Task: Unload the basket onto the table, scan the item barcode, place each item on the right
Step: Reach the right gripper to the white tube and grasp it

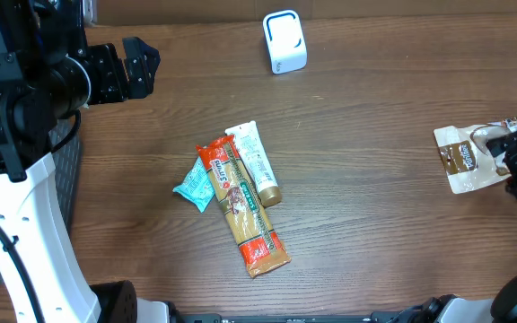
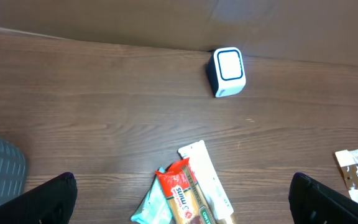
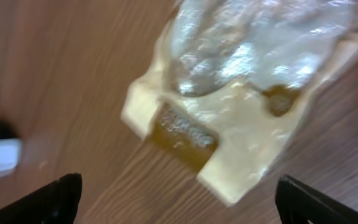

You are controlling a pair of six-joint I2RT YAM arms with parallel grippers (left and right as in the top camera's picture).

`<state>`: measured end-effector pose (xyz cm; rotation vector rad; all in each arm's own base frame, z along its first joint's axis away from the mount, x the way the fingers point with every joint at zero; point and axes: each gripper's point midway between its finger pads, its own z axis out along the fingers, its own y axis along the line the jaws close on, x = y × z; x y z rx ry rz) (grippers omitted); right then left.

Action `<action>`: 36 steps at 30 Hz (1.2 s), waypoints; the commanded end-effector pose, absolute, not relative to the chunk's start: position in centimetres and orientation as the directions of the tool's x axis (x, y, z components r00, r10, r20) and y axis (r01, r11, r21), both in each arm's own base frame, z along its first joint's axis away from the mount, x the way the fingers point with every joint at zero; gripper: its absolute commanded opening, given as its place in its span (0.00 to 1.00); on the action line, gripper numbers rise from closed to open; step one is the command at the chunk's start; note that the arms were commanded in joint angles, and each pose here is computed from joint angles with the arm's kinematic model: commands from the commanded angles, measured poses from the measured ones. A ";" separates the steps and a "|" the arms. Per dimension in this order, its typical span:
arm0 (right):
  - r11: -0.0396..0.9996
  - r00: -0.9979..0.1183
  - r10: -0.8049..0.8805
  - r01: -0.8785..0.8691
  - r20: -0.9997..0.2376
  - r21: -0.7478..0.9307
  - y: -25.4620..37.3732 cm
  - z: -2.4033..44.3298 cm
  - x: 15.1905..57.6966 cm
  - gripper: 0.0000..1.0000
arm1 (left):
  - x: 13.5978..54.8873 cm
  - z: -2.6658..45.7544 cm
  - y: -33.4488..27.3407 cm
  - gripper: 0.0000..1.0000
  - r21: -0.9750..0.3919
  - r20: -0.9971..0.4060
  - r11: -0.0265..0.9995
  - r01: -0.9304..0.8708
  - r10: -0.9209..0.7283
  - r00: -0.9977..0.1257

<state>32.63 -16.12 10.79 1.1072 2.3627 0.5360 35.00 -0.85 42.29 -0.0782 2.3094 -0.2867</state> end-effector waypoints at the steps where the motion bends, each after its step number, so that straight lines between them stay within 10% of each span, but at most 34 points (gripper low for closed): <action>1: 0.706 -0.674 0.648 0.354 -0.356 0.614 -12.9 16.5 35.7 1.00 | 35.1 42.6 -0.4 1.00 -0.223 -0.722 0.974 0.024 -0.149 -0.676; 11: 0.708 -0.849 0.175 -0.244 -0.499 0.663 7.0 20.8 39.2 1.00 | 35.1 42.6 -0.4 1.00 -0.223 -0.722 0.974 0.025 -0.148 -0.676; 17: 0.754 -0.891 -0.003 -0.300 -0.454 0.584 18.1 17.8 37.9 0.98 | 35.1 42.6 -0.4 1.00 -0.223 -0.722 0.974 0.024 -0.149 -0.676; 32: 0.758 -0.933 -0.162 -0.326 -0.321 0.565 33.8 10.0 31.6 0.23 | 35.1 42.6 -0.4 0.99 -0.223 -0.722 0.974 0.024 -0.149 -0.676; 36: 0.790 -0.939 -0.152 -0.303 -0.308 0.533 34.3 7.9 31.7 0.18 | 35.1 42.6 -0.4 1.00 -0.223 -0.722 0.974 0.024 -0.149 -0.676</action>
